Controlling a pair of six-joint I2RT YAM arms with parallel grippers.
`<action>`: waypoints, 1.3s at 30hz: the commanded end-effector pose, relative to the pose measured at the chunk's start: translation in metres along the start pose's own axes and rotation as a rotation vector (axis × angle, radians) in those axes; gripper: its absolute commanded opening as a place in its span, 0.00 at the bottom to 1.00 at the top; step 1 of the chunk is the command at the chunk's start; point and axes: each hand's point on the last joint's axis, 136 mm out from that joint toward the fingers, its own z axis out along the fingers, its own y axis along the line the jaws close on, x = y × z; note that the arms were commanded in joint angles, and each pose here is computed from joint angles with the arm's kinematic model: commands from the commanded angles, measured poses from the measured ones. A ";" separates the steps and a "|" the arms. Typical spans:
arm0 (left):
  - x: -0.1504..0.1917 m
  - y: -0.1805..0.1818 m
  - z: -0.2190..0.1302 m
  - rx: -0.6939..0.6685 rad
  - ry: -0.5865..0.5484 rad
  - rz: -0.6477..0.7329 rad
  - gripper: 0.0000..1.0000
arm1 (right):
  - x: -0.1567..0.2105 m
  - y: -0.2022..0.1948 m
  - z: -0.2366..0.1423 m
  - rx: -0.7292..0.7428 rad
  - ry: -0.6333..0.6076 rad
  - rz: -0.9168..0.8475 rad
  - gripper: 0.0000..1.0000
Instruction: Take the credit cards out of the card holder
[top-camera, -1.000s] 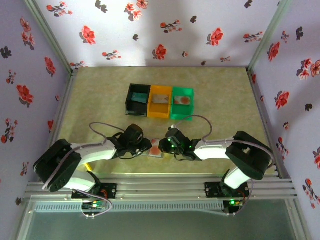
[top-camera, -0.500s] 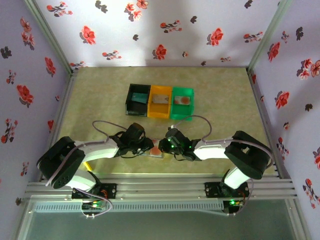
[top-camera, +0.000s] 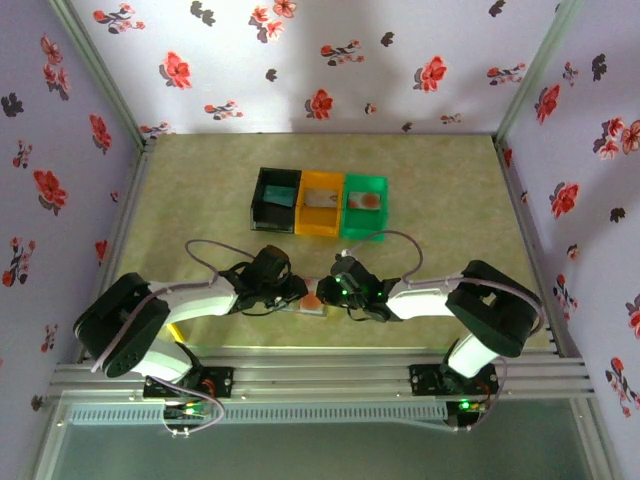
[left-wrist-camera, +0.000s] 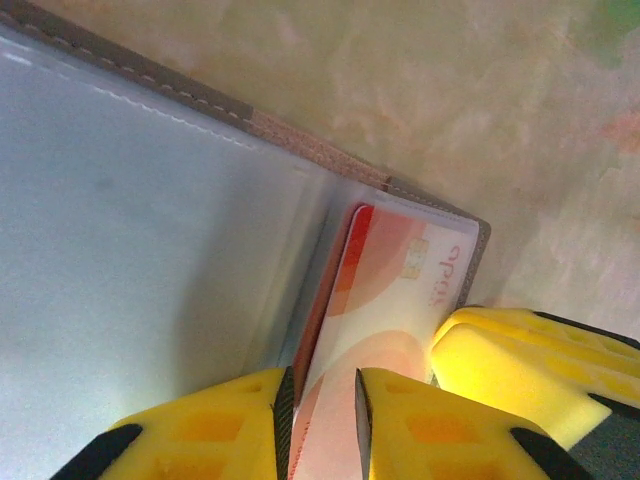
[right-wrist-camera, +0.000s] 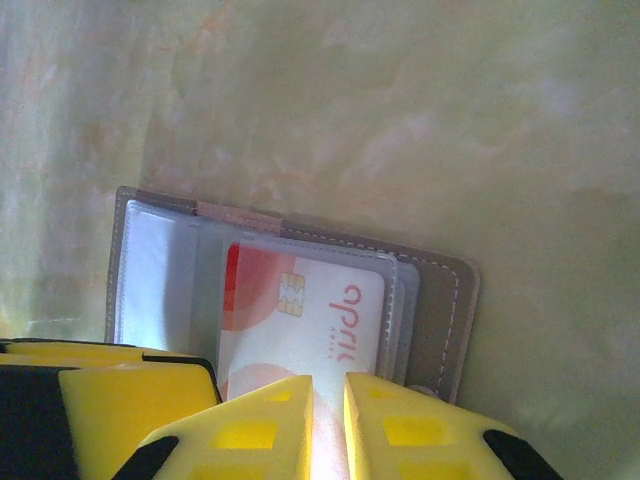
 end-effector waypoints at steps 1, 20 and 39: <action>0.000 -0.015 -0.003 0.043 0.000 0.042 0.27 | 0.013 -0.021 0.006 0.059 0.041 0.023 0.18; -0.005 -0.043 -0.016 0.212 -0.049 0.064 0.24 | 0.018 -0.025 0.013 0.054 0.057 0.042 0.16; -0.008 -0.053 -0.028 0.303 -0.095 0.073 0.16 | 0.020 -0.022 0.015 0.042 0.066 0.049 0.16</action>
